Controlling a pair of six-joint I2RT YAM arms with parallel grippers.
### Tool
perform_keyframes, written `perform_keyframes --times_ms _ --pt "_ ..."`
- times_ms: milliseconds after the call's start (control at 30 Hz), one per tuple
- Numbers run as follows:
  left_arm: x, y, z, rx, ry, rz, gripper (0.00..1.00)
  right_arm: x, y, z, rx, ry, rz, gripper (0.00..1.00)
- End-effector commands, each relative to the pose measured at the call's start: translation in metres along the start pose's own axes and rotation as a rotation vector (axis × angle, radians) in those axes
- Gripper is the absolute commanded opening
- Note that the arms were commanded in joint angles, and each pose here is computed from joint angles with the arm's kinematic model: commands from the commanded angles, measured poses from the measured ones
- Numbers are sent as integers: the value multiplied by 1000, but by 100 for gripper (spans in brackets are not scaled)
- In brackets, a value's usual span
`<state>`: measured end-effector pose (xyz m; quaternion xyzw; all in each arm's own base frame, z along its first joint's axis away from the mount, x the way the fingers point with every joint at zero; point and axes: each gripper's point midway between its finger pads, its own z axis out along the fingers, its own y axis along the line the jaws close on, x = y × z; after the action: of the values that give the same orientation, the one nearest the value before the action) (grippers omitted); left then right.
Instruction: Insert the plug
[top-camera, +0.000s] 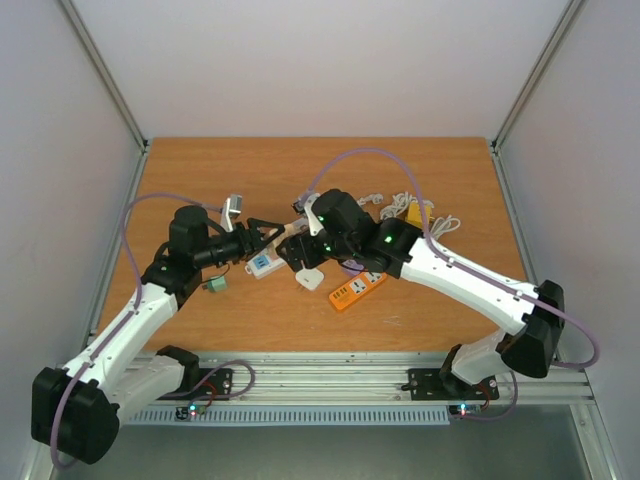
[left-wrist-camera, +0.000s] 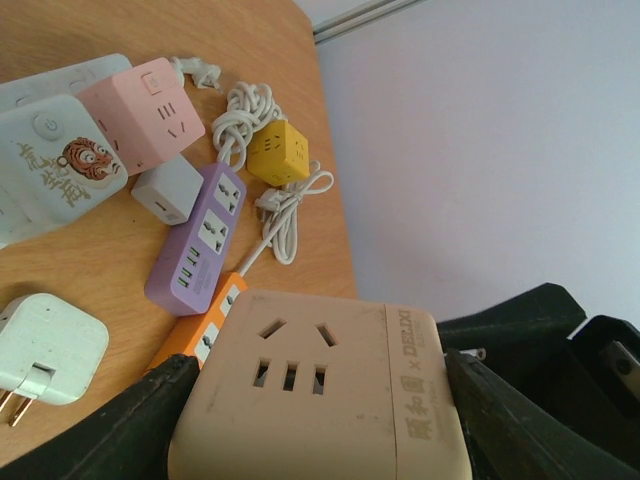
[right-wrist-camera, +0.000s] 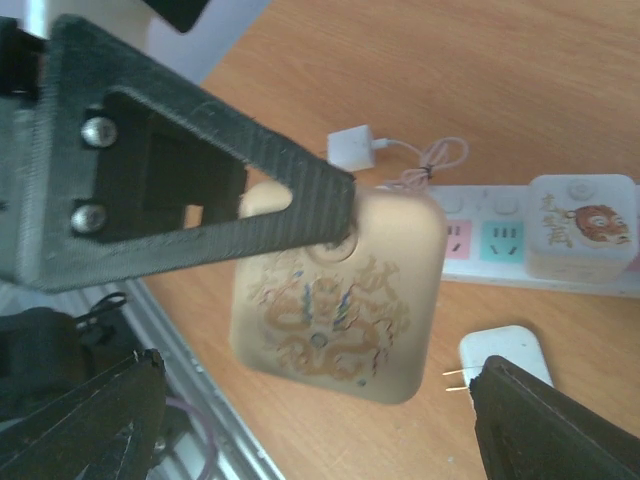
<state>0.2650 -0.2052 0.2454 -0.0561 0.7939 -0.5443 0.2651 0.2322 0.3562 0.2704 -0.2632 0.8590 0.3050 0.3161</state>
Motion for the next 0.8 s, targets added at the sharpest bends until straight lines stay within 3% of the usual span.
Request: perform_keyframes --times_ms 0,533,700,767 --pt "-7 -13 -2 30 -22 48 44 -8 -13 7 117 -20 26 84" --pt "-8 -7 -2 19 -39 -21 43 4 -8 50 76 32 65 72" --pt "-6 -1 -4 -10 -47 -81 45 -2 -15 53 111 -18 61 53" --pt "-6 2 -6 -31 -56 -101 52 -3 -17 53 120 -28 54 45"
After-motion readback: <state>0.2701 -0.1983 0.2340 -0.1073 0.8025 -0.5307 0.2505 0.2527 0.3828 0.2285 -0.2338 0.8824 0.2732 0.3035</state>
